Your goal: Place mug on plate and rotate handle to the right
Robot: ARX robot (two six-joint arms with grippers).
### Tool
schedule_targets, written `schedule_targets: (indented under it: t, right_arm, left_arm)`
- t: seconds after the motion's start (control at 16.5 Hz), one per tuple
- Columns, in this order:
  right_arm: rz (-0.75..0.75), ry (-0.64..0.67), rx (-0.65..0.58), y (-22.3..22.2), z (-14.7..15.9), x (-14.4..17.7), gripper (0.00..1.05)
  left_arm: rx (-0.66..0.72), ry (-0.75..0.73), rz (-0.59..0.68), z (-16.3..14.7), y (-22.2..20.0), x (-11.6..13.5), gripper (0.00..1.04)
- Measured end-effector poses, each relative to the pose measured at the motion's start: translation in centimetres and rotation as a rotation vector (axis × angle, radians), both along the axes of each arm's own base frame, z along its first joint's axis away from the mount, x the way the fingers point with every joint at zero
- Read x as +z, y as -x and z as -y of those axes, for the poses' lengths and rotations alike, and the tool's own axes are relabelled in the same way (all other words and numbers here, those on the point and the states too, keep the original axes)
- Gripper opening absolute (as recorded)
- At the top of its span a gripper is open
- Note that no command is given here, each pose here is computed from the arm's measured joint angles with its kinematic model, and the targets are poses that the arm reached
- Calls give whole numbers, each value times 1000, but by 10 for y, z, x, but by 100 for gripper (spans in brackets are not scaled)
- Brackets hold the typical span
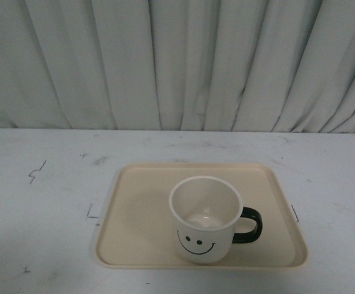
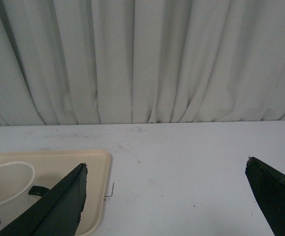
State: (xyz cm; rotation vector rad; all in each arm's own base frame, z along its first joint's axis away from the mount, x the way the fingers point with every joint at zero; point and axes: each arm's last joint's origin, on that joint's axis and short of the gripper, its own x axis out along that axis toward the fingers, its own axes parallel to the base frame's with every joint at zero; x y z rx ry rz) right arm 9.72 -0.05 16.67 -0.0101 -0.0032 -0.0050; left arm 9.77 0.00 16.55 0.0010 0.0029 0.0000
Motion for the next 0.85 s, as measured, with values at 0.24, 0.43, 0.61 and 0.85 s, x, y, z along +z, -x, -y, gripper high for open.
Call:
schedule_targets:
  t: [0.24, 0.43, 0.61, 0.85]
  right_arm:
    - [0, 0, 0, 0, 0, 0, 98]
    - [0, 0, 0, 0, 0, 0, 98]
    - [0, 0, 0, 0, 0, 0, 98]
    - [0, 0, 0, 0, 0, 0, 98]
  left_arm:
    - [0, 0, 0, 0, 0, 0, 98]
    - [0, 0, 0, 0, 0, 0, 98]
    - [0, 0, 0, 0, 0, 0, 98]
    - [0, 0, 0, 0, 0, 0, 98]
